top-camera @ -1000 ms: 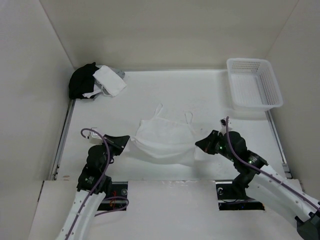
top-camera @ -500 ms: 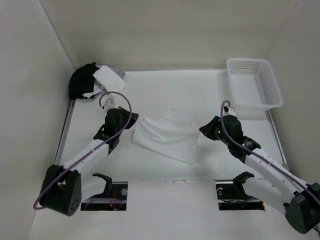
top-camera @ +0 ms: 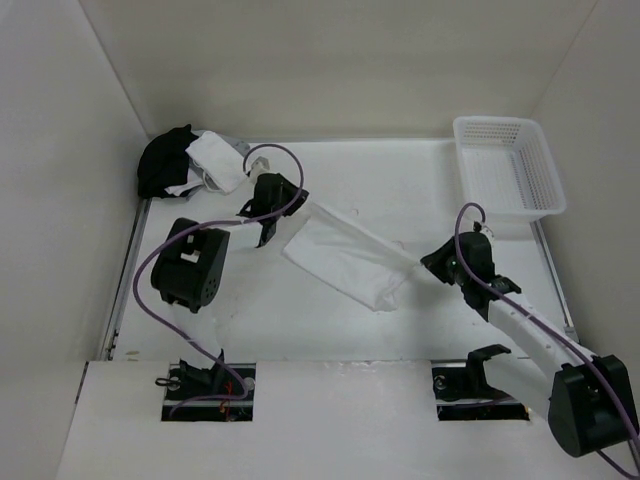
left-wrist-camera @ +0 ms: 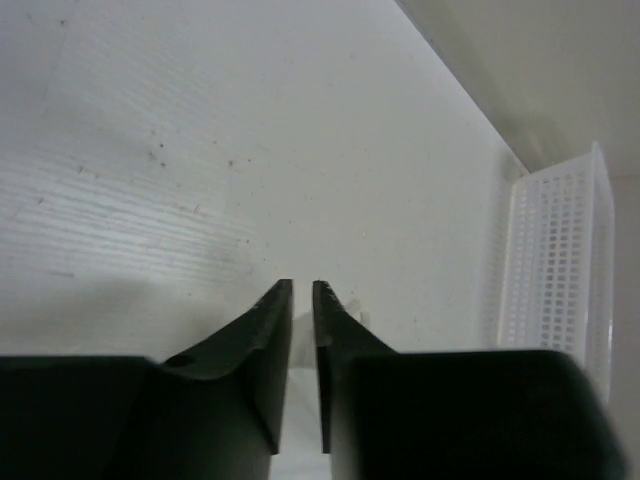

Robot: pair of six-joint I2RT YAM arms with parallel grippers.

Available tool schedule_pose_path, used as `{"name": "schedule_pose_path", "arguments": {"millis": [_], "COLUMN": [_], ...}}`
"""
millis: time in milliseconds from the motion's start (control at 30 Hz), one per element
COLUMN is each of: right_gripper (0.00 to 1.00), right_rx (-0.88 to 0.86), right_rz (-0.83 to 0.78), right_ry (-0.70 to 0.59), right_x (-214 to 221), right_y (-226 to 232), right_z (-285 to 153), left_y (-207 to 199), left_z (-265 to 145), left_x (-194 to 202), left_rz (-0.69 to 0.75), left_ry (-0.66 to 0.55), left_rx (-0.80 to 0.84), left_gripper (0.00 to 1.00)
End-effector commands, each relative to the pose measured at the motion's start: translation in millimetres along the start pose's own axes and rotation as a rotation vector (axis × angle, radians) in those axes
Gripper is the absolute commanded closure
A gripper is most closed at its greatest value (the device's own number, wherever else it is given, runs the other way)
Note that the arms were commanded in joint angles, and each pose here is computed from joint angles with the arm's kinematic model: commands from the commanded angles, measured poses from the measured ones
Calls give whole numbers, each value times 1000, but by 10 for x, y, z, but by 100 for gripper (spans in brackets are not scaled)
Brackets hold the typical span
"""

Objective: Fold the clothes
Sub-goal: Fold the tank top

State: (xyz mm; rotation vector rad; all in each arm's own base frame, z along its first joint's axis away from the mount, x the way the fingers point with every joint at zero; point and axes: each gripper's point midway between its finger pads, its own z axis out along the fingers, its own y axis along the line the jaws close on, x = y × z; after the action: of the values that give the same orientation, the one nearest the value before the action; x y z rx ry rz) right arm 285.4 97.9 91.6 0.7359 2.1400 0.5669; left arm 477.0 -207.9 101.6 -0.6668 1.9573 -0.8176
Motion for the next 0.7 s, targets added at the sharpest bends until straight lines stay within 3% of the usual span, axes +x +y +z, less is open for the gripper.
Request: {"name": "schedule_pose_path", "arguments": {"millis": [0,33,100,200,267,300,333,367,400,467,533,567,667], "right_gripper": [74,63,51,50,58,66,84,95,97,88,63,57,56], "right_rx": [0,-8,-35,-105,-132,-134,-136,-139,-141,-135,-130,-133,-124], "right_rz": [32,31,24,-57,-134,-175,-208,-238,-261,-290,-314,-323,-347], "right_ry": [-69,-78,-110,-98,-28,25,67,112,150,184,195,204,236], "right_x": [-146,-176,-270,-188,68,247,405,571,714,893,985,1019,1125], "right_y": [-10,14,114,388,502,513,512,496,480,422,375,373,344], "right_z": [78,81,43,-105,-191,-234,-284,-330,-379,-453,-486,-496,-495], "left_y": [-208,-162,-144,-134,-28,88,215,367,521,789,951,1000,1058], "left_z": [177,184,75,-289,-547,-662,-762,-853,-927,-1027,-1059,-1046,-964], "left_x": [-150,-165,-227,-264,-153,-80,-13,46,99,178,243,284,401], "left_rz": [0,-3,-3,27,60,84,102,117,131,164,169,167,157], "left_ry": [-27,-26,-49,-96,-102,-100,-97,-88,-77,-49,-27,-9,31], "left_rx": [38,22,16,19,1,-22,-50,-83,-118,-173,-199,-204,-197], "left_gripper": [80,73,63,60,60,60,61,61,60,56,54,53,54]}}
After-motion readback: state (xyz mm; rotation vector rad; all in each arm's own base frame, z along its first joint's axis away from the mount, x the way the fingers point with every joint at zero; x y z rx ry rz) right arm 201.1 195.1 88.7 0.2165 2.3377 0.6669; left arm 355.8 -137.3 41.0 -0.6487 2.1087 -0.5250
